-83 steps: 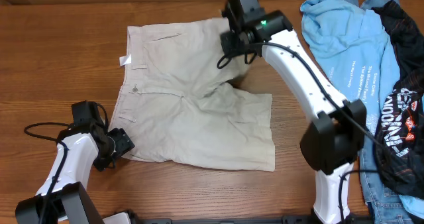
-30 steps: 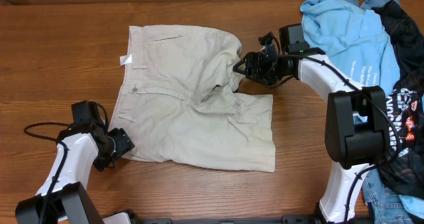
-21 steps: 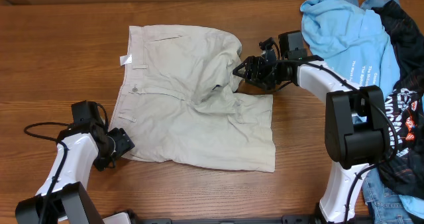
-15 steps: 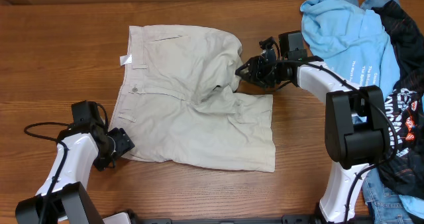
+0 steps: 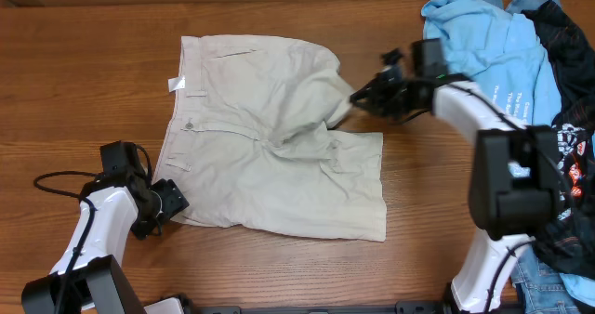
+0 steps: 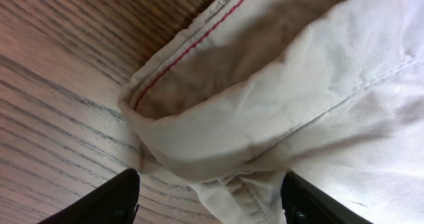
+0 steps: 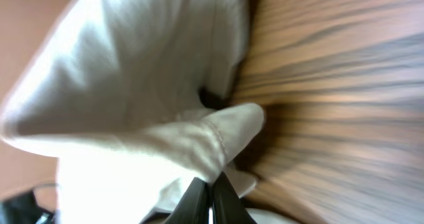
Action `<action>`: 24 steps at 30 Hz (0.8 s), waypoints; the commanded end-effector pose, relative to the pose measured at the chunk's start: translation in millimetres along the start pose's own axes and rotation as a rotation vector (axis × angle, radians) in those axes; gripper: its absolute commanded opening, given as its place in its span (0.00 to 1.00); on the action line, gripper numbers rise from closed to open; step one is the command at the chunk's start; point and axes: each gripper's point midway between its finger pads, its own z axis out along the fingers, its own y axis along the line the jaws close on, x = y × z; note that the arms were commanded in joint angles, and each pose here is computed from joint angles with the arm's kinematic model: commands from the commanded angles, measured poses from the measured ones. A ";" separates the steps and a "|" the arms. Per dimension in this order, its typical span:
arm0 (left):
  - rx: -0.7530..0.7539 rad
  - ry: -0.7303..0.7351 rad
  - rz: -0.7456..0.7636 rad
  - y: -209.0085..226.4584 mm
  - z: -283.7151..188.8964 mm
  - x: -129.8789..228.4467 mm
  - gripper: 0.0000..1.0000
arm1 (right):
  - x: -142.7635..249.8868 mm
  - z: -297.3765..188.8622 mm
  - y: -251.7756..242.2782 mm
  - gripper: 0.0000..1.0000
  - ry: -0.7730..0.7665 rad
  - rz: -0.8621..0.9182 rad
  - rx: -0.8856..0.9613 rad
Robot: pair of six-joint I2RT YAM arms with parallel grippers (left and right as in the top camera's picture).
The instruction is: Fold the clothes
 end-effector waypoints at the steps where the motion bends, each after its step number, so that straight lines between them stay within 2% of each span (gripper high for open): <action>1: -0.013 -0.002 0.024 2.3 1.3 1.3 0.72 | -69.2 -102.1 39.6 0.04 -0.315 -0.192 0.184; 4: -0.013 -0.002 0.024 2.3 1.3 1.3 0.72 | -81.1 -151.1 25.6 0.06 -0.425 -0.188 0.453; 7: -0.012 -0.005 0.024 2.0 1.3 0.6 0.72 | -71.1 -166.2 -0.9 0.16 -0.409 -0.172 0.652; 8: -0.012 -0.005 0.024 2.0 1.3 0.6 0.72 | -65.6 -166.8 -15.7 0.17 -0.388 -0.150 0.719; 10: -0.013 -0.003 0.024 2.2 1.3 1.0 0.72 | -51.6 -164.3 -40.4 0.31 -0.330 -0.103 0.804; 16: -0.013 -0.001 0.024 2.3 1.3 1.5 0.72 | -24.2 -145.9 -63.2 0.34 -0.210 -0.058 0.811; 19: -0.013 -0.001 0.024 2.4 1.3 1.5 0.72 | -24.1 -145.6 -63.6 0.46 -0.210 -0.058 0.811; 20: -0.013 -0.001 0.024 2.4 1.3 1.5 0.72 | -25.3 -145.4 -63.0 0.47 -0.215 -0.060 0.808; 24: -0.014 -0.001 0.024 2.4 1.3 1.6 0.72 | -30.8 -126.9 -48.2 0.49 -0.206 -0.085 0.677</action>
